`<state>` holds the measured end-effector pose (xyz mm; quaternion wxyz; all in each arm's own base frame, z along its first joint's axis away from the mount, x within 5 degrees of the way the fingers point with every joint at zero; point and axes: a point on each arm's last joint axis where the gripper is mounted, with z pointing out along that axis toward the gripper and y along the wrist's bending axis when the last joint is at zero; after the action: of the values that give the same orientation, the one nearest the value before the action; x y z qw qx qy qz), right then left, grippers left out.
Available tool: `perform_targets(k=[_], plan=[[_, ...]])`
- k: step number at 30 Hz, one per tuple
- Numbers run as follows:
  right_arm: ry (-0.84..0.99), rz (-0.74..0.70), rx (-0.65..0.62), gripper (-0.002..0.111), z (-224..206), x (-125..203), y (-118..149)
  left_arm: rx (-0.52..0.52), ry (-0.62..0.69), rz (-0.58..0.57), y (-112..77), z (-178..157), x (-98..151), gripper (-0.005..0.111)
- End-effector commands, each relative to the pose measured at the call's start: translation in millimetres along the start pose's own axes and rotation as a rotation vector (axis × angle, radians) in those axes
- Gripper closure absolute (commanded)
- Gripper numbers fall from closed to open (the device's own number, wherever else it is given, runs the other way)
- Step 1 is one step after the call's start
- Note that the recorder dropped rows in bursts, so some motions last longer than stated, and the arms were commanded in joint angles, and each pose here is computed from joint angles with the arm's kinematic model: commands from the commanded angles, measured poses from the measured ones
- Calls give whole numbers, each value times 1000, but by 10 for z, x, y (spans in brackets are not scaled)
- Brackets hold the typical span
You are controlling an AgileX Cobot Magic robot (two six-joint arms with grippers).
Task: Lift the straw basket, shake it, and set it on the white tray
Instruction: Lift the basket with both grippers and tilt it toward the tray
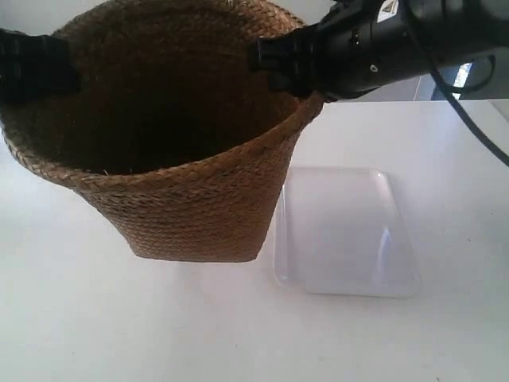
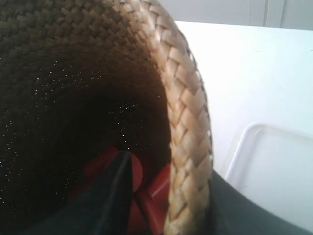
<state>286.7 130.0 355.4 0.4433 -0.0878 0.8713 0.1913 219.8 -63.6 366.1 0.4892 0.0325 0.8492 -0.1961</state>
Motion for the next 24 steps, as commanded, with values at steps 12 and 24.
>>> perform_targets(k=[12,24], plan=[[-72,-91,10,108,-160,320,-42,-3,-83,-1,51,-247,338,107],[-1,-161,-46,108,-71,500,164,50,-163,22,-55,-176,455,107]])
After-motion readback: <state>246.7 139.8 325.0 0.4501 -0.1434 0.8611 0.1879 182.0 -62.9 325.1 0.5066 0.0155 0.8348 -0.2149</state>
